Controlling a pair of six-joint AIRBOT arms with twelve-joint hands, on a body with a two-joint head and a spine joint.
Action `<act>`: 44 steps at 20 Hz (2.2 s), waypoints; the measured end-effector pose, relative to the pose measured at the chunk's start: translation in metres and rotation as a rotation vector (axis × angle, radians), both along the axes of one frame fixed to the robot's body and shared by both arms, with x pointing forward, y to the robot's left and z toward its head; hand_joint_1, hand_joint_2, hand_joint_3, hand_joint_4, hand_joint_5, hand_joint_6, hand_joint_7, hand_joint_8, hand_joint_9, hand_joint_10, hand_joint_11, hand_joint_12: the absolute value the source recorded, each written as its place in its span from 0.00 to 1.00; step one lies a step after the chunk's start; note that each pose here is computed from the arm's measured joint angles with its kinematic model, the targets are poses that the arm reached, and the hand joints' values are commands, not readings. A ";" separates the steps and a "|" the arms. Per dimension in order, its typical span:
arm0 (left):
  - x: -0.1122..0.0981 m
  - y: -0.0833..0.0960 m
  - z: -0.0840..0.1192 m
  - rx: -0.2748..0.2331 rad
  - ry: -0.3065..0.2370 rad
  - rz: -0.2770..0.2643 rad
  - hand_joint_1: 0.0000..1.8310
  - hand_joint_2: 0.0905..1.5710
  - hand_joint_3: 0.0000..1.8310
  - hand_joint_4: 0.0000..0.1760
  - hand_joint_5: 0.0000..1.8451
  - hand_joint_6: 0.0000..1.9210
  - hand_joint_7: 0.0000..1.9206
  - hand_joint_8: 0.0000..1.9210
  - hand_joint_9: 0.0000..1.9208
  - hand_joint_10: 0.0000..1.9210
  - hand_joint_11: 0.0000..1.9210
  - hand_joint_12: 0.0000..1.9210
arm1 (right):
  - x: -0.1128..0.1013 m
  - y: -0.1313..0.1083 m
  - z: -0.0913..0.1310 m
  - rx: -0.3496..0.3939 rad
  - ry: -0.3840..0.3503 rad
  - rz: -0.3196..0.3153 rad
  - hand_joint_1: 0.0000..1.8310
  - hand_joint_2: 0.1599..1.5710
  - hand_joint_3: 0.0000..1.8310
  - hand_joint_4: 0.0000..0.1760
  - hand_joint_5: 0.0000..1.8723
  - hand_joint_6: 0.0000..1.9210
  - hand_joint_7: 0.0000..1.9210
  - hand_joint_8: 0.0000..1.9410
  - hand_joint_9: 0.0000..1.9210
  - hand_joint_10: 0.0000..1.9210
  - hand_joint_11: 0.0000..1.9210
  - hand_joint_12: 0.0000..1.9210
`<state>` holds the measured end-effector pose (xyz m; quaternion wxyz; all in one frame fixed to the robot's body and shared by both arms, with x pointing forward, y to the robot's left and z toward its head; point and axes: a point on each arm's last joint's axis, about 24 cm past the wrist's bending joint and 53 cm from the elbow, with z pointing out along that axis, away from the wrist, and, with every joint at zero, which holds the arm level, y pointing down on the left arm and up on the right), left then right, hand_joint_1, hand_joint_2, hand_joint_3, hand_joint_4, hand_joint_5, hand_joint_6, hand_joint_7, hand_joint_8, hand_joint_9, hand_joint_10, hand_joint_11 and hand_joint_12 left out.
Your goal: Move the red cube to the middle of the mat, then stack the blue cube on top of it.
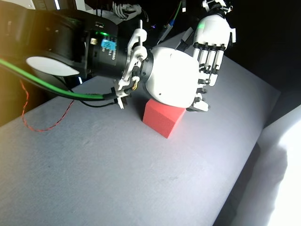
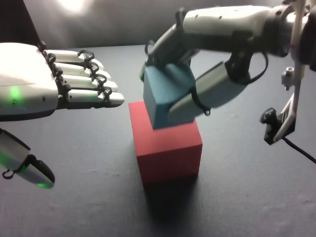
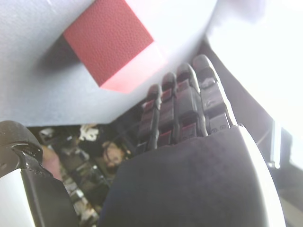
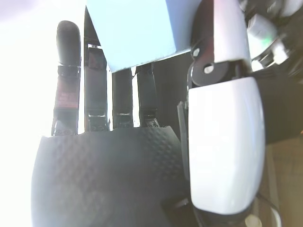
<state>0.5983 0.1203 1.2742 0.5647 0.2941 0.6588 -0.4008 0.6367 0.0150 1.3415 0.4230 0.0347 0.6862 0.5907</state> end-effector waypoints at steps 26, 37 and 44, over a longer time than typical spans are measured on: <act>0.022 0.022 -0.001 0.014 -0.008 0.064 0.26 0.54 0.00 0.00 0.04 0.00 0.06 0.00 0.06 0.00 0.00 0.17 | 0.022 0.021 -0.018 -0.030 -0.001 -0.005 0.64 0.74 0.00 0.12 0.42 0.65 0.45 0.63 0.44 0.34 0.18 0.73; 0.021 0.022 -0.001 0.011 -0.007 0.064 0.25 0.53 0.00 0.00 0.05 0.00 0.07 0.00 0.07 0.00 0.00 0.21 | 0.022 0.021 -0.020 -0.023 0.006 -0.006 0.58 0.70 0.00 0.00 0.35 0.33 0.38 0.22 0.30 0.24 0.05 0.73; 0.020 0.021 -0.001 0.010 -0.005 0.060 0.23 0.54 0.00 0.00 0.03 0.00 0.06 0.00 0.06 0.00 0.00 0.15 | 0.020 0.022 -0.022 -0.047 -0.015 -0.003 0.54 0.59 0.00 0.00 0.26 0.00 0.28 0.00 0.25 0.01 0.00 0.61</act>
